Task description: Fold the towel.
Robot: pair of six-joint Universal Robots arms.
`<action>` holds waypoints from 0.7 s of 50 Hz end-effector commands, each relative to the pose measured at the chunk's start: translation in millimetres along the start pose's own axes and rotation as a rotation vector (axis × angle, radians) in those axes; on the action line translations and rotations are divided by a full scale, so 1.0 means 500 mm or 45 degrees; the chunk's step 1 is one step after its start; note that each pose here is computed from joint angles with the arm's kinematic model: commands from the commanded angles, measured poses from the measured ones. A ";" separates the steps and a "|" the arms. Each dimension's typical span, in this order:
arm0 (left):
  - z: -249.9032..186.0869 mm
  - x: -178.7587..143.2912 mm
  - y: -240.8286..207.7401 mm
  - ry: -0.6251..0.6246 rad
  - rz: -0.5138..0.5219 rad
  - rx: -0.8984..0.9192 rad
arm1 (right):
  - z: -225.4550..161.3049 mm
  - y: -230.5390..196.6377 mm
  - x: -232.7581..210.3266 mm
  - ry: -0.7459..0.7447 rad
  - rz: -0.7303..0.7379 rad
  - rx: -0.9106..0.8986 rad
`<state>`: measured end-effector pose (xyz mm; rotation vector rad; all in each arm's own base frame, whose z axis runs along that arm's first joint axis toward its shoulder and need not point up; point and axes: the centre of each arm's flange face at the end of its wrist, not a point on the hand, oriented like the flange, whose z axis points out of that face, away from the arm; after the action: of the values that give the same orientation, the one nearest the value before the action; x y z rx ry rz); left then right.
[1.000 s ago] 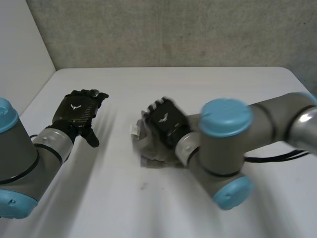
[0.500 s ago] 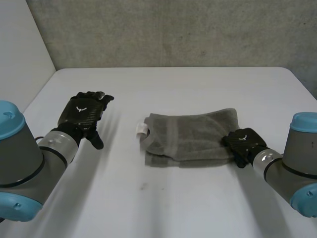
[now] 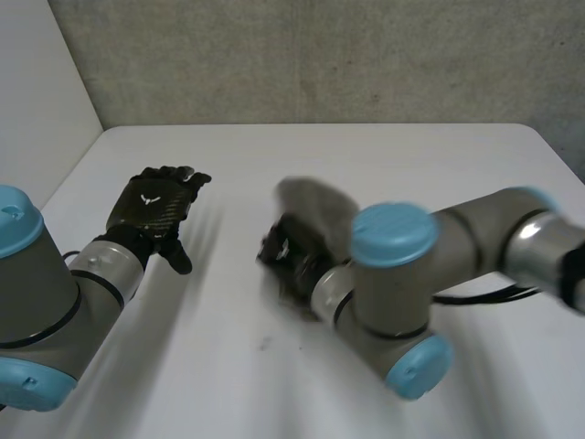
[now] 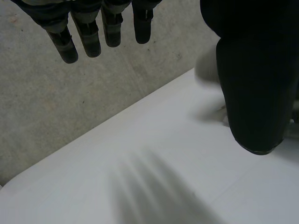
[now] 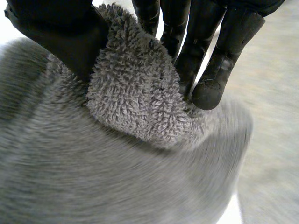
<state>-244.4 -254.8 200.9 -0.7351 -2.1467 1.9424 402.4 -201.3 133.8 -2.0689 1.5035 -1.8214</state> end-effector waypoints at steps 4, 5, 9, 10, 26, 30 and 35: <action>0.003 0.002 -0.018 0.005 0.008 0.034 | -0.015 -0.007 0.004 0.020 0.023 -0.035; 0.003 0.002 -0.018 0.005 0.008 0.034 | -0.024 -0.013 0.030 0.078 0.106 -0.010; 0.016 -0.001 -0.052 0.001 0.011 0.103 | -0.050 -0.013 0.080 0.176 0.294 0.021; 0.016 -0.001 -0.052 0.001 0.011 0.103 | -0.065 -0.013 0.095 0.204 0.383 0.032; 0.055 0.149 -0.120 0.280 -0.220 0.074 | -0.136 0.062 0.197 0.347 0.939 -0.044; 0.073 0.168 -0.095 0.300 -0.237 -0.002 | -0.127 0.092 0.212 0.289 1.077 -0.078; 0.107 0.175 -0.039 0.230 -0.233 -0.123 | -0.086 0.130 0.191 0.217 1.187 -0.152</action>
<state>-342.3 -251.4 228.5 -0.6909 -1.9894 1.6966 313.3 -252.5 209.3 -0.9823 2.0411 -1.7032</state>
